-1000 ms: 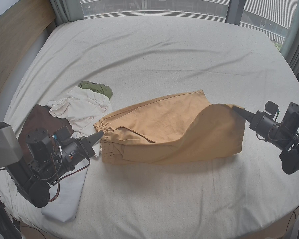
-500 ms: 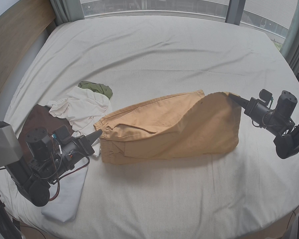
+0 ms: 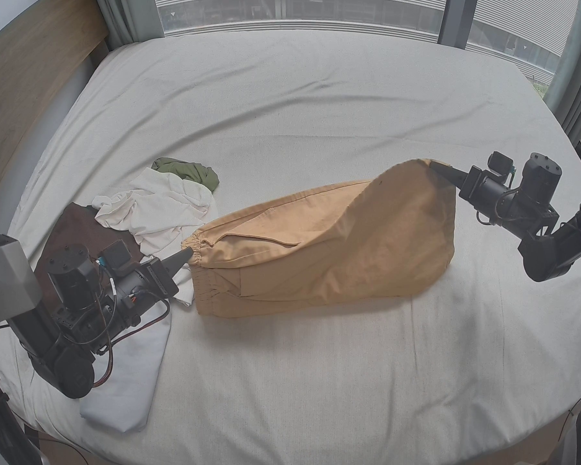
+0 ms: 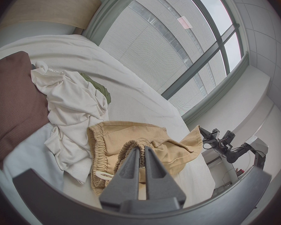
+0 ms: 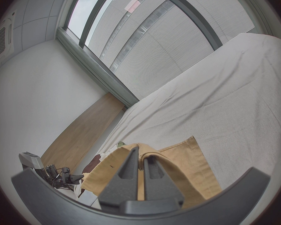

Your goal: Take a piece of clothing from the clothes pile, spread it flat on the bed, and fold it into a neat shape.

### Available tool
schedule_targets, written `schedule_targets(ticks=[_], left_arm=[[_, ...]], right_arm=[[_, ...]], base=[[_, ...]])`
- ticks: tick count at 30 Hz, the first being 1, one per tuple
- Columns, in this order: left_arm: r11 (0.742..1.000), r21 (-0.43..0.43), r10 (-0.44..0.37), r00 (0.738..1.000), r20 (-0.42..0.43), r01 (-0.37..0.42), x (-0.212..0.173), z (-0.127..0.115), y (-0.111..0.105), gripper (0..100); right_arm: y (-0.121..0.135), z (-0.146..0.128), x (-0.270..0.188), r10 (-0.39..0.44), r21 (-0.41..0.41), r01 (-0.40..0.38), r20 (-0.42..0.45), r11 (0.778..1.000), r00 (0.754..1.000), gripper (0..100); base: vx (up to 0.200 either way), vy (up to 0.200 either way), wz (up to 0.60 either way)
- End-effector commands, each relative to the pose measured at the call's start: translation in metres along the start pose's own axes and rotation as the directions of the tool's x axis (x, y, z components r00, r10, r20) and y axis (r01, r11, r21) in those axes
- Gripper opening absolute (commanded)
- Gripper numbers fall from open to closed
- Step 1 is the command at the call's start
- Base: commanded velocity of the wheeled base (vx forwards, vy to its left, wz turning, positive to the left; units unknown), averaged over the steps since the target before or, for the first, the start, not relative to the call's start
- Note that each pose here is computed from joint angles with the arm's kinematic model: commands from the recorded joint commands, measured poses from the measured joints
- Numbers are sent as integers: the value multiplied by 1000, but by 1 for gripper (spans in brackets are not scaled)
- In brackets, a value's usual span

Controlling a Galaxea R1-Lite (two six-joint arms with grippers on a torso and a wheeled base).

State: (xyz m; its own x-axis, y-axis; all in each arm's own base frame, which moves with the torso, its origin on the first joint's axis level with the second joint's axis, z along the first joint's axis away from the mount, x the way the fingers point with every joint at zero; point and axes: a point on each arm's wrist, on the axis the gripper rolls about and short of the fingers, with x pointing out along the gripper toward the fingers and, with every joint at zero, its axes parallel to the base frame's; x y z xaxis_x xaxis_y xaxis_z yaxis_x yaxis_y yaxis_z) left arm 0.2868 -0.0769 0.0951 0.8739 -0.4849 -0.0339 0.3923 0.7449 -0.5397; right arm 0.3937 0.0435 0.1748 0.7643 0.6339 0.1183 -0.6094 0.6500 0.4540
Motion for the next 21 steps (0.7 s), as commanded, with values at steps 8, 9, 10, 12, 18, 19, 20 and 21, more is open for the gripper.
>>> schedule_targets(ticks=[8,9,10,12,18,19,20,21], left_arm=[[1000,1,12,1000,24,-13,3,5,6,0],[1000,1,12,1000,24,-13,3,5,6,0],[1000,1,14,1000,24,-14,3,6,6,0],[1000,1,15,1000,23,-15,3,5,7,0],[1000,1,16,1000,24,-16,2,6,7,0],[1000,0,20,999,27,-20,2,6,8,0],[1000,0,22,999,28,-22,2,7,9,0],[1000,0,26,999,29,-26,2,7,10,0]], right_arm=[[-5,11,21,6,4,-6,-8,1000,1000,0],[-5,12,22,5,5,-5,-9,1000,1000,0],[-5,13,23,4,5,-4,-11,1000,1000,0],[-6,14,25,1,7,-1,-12,1000,1000,0],[-9,16,31,-5,13,5,-22,1000,1000,0],[-9,15,32,-5,15,5,-25,1000,1000,0],[-11,13,34,-7,17,8,-29,1000,1000,0],[-14,11,37,-7,19,8,-32,1000,999,0]], base=[[0,0,0],[0,0,0],[0,0,0],[0,0,0],[0,0,0],[0,0,0],[0,0,0],[0,0,0]])
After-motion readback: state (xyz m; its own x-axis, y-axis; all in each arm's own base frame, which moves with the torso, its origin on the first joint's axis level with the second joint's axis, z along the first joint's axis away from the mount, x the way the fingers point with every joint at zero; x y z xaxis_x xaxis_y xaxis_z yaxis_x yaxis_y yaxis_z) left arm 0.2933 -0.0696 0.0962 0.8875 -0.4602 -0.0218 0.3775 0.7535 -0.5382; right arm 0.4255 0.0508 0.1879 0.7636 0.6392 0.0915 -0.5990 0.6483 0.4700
